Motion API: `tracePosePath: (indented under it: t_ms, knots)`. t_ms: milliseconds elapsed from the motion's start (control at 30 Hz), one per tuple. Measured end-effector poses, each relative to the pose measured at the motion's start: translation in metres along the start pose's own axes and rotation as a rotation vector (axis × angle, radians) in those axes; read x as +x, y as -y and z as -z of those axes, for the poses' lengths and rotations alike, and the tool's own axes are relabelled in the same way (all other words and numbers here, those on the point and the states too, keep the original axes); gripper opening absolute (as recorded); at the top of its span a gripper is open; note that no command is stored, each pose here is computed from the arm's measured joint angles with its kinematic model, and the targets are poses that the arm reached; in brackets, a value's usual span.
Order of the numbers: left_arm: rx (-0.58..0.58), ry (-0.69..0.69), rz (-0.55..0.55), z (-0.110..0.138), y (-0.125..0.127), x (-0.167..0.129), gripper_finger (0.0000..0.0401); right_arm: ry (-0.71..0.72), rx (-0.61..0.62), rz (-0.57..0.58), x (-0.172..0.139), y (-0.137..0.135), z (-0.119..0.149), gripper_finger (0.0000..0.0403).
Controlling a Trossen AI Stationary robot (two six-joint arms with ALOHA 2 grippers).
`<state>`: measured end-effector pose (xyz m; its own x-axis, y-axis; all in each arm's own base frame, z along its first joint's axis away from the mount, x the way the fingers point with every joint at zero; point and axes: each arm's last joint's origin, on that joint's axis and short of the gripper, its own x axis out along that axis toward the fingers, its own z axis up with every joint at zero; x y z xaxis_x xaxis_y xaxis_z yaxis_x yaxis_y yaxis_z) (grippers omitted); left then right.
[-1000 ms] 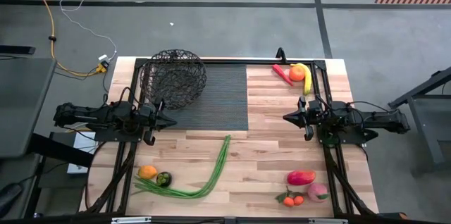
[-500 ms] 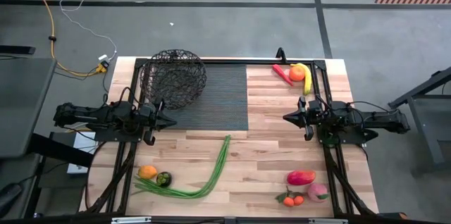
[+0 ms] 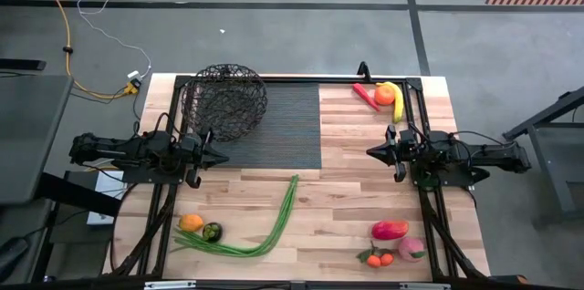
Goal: Build produce basket
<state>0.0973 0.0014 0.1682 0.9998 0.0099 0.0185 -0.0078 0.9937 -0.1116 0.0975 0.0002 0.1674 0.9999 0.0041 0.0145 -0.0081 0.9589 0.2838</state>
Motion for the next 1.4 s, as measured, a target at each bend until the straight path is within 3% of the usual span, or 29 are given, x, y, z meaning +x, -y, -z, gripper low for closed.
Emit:
tracePosePath:
  t_ms: [433,933,1033,1167,1400]
  knots:
    - [-0.008,0.000,0.000,0.000,0.000,0.000,0.0005,0.000,0.000,0.000,0.000,0.000,0.000,0.0000]
    - [-0.134,0.000,0.000,0.000,0.000,0.000,0.0005,0.000,0.000,0.000,0.000,0.000,0.000,0.0000]
    - [-0.222,0.008,-0.001,-0.001,0.000,0.000,0.0005,0.000,0.000,0.000,0.000,0.000,0.000,0.0000]
    - [-0.325,0.046,0.010,-0.005,0.000,0.000,0.0005,0.000,0.000,0.000,0.000,0.000,0.000,0.0000]
    - [-0.333,0.218,0.009,-0.022,0.001,-0.002,0.0005,0.000,0.000,0.000,0.000,0.000,0.000,0.0000]
